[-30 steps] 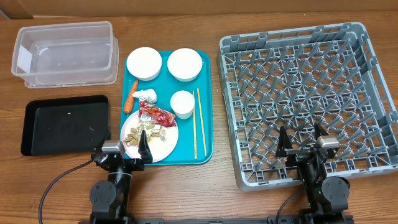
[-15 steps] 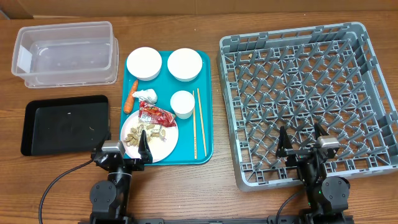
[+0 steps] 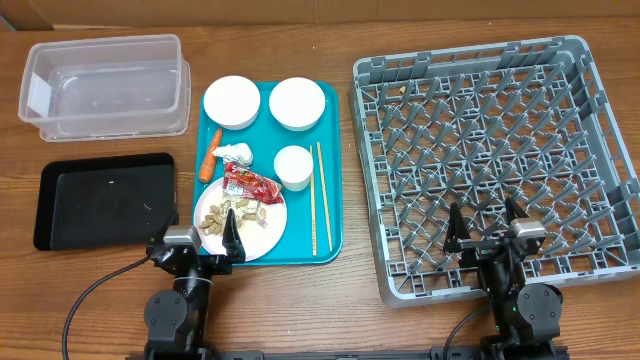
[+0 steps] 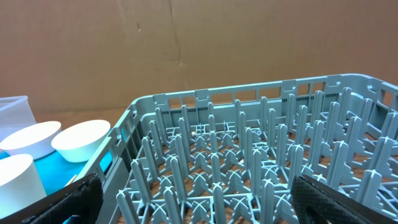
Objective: Sort waste into correct bins and load items into the dishwasher
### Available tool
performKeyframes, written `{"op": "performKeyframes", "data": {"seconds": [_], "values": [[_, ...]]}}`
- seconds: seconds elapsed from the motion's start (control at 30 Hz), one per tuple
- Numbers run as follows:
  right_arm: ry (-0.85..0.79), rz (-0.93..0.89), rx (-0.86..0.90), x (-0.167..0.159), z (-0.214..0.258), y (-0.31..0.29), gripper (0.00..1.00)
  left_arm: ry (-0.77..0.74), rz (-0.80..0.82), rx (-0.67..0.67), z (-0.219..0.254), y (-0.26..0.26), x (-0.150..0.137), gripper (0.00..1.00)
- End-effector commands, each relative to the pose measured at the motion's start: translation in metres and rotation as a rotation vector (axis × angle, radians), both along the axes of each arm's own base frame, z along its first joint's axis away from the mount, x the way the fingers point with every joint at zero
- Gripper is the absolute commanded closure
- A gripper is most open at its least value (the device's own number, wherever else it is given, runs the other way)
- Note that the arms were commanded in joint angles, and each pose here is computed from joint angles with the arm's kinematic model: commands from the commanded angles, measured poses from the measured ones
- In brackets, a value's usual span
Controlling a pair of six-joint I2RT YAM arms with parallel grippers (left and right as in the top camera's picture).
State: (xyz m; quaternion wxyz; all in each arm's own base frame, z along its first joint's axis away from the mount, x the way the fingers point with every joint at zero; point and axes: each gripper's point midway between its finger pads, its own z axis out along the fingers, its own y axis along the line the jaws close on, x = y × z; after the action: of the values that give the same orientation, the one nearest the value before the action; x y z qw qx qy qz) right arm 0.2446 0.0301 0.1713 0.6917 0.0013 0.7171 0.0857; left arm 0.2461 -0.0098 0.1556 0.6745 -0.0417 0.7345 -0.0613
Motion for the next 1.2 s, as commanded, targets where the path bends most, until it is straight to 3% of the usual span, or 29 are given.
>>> {"op": "performKeyframes", "data": {"seconds": [0.0,0.83,1.17], "values": [[-0.007,0.004,-0.002,0.0,-0.001,0.0,0.0,-0.008,-0.018,0.021,0.001,-0.003,0.0,0.0],[-0.001,0.021,0.056,0.0,-0.001,0.004,0.0,-0.006,-0.019,0.014,0.0,-0.004,0.0,0.0],[-0.028,-0.009,0.083,-0.007,0.038,-0.002,0.0,-0.032,-0.017,-0.082,0.033,-0.004,-0.007,0.0]]}}
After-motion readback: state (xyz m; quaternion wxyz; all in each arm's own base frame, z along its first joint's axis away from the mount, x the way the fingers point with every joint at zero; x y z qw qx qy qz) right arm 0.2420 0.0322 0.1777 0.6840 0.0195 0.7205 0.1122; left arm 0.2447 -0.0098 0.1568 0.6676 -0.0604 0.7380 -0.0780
